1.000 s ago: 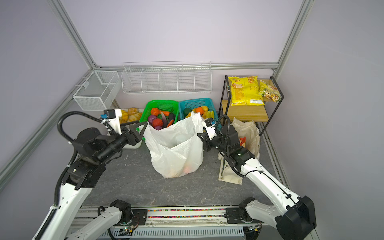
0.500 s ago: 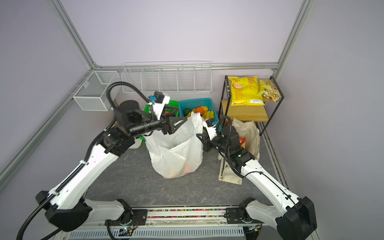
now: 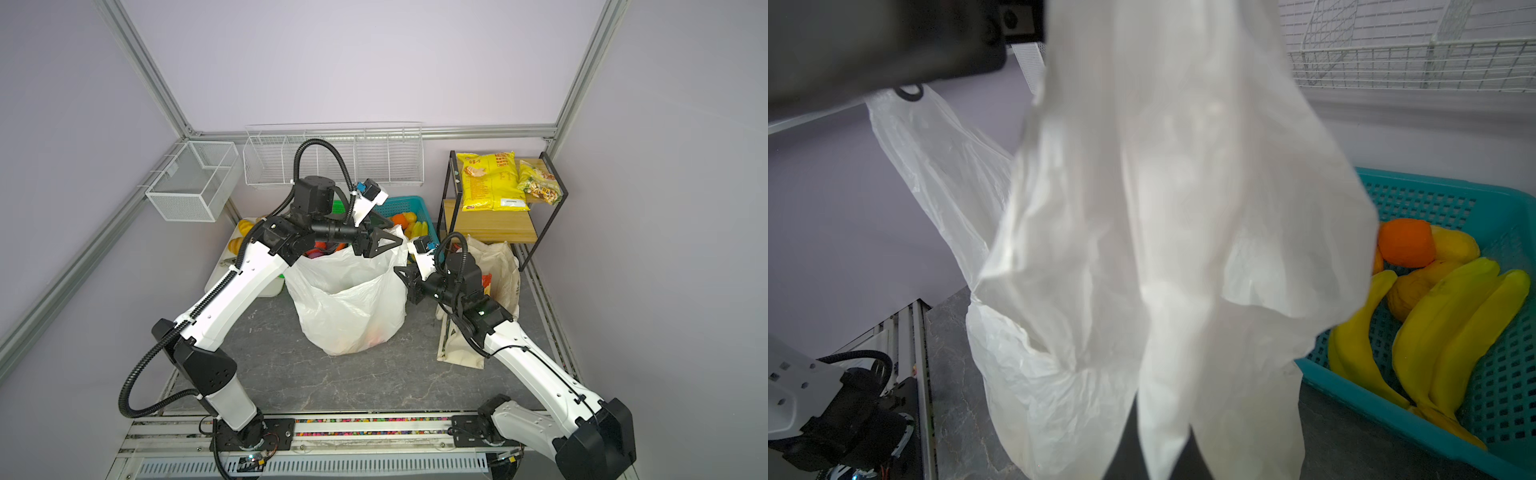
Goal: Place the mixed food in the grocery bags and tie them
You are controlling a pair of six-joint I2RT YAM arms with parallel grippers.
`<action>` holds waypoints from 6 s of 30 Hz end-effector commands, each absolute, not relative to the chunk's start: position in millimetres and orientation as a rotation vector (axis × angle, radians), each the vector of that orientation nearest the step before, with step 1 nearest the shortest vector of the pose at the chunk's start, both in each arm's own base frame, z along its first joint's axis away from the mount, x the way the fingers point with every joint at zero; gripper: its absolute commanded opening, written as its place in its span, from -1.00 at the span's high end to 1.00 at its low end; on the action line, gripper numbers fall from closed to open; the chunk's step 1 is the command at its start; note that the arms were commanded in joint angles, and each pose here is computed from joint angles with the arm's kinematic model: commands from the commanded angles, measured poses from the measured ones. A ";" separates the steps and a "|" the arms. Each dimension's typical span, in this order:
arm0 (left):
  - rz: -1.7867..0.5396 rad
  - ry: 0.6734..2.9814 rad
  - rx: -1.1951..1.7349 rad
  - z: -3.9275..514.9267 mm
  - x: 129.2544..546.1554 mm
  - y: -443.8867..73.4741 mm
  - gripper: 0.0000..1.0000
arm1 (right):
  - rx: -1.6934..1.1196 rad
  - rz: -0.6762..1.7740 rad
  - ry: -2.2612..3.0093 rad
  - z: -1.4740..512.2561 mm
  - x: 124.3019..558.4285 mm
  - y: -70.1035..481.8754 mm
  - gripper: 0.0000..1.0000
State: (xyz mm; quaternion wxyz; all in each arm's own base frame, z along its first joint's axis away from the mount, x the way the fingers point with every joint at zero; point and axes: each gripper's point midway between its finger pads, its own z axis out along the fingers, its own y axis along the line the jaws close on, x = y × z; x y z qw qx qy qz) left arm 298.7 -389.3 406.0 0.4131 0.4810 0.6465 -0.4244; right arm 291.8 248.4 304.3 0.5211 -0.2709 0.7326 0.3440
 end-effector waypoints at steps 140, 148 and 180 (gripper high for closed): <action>-0.738 1.595 0.179 349.1 305.6 -126.6 -0.87 | -0.720 1.215 1.682 304.4 390.3 286.6 0.87; -0.813 1.518 0.385 333.0 338.7 -138.3 -0.88 | -0.731 1.239 1.668 309.8 389.5 288.4 0.87; -1.087 1.339 0.639 318.1 360.5 -144.6 -0.35 | -0.740 1.198 1.689 310.9 397.1 290.1 0.87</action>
